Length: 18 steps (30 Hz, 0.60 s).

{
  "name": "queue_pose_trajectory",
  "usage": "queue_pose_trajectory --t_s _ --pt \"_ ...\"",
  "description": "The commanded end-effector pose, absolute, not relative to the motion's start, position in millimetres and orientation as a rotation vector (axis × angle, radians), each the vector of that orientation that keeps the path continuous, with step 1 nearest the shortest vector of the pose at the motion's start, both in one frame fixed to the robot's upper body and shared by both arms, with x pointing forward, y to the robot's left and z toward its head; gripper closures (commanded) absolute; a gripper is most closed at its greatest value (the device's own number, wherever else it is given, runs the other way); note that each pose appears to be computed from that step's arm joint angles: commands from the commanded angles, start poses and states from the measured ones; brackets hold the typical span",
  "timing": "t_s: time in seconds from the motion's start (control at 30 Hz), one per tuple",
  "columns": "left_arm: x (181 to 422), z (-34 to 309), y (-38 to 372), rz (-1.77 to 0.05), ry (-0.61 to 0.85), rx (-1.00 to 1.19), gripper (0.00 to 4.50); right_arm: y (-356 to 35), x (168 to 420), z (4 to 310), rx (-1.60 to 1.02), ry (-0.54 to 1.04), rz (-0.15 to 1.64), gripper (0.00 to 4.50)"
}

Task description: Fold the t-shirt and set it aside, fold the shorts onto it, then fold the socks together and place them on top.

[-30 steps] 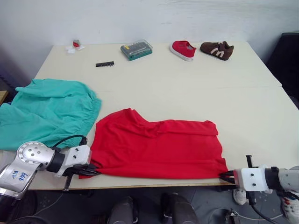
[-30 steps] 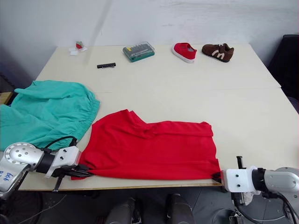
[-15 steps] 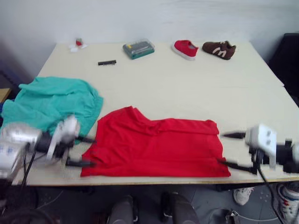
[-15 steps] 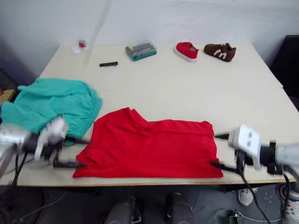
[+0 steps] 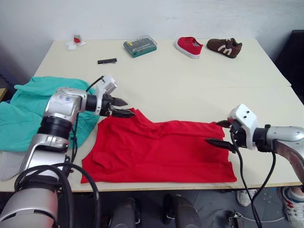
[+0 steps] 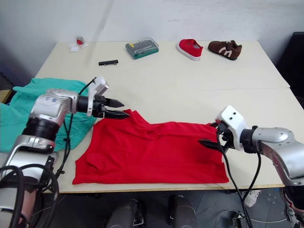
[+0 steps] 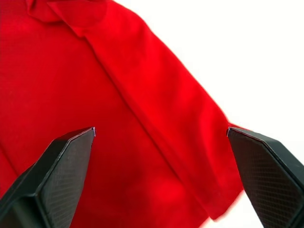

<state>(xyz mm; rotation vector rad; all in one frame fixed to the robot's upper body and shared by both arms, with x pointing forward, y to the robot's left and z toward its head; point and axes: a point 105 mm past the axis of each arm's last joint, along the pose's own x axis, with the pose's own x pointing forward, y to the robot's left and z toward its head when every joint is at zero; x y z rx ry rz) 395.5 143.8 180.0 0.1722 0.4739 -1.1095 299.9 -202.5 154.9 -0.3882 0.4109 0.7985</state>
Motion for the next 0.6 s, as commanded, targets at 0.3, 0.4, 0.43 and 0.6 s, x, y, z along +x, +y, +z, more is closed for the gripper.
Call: queue_pose_trajectory --t_s 0.3,0.4,0.43,0.6 --pt "418 166 128 -1.067 0.532 0.250 0.10 -229 318 153 -0.650 0.429 0.691 0.00" --pt "420 163 128 -1.054 0.541 0.243 0.67 -229 324 149 -0.724 0.421 0.689 0.00" --pt "419 162 128 -1.055 0.542 0.241 0.98 -229 325 147 -0.735 0.421 0.692 0.00" --pt "419 161 135 -1.048 0.548 0.234 2.54 -226 331 134 -0.836 0.414 0.707 1.22"
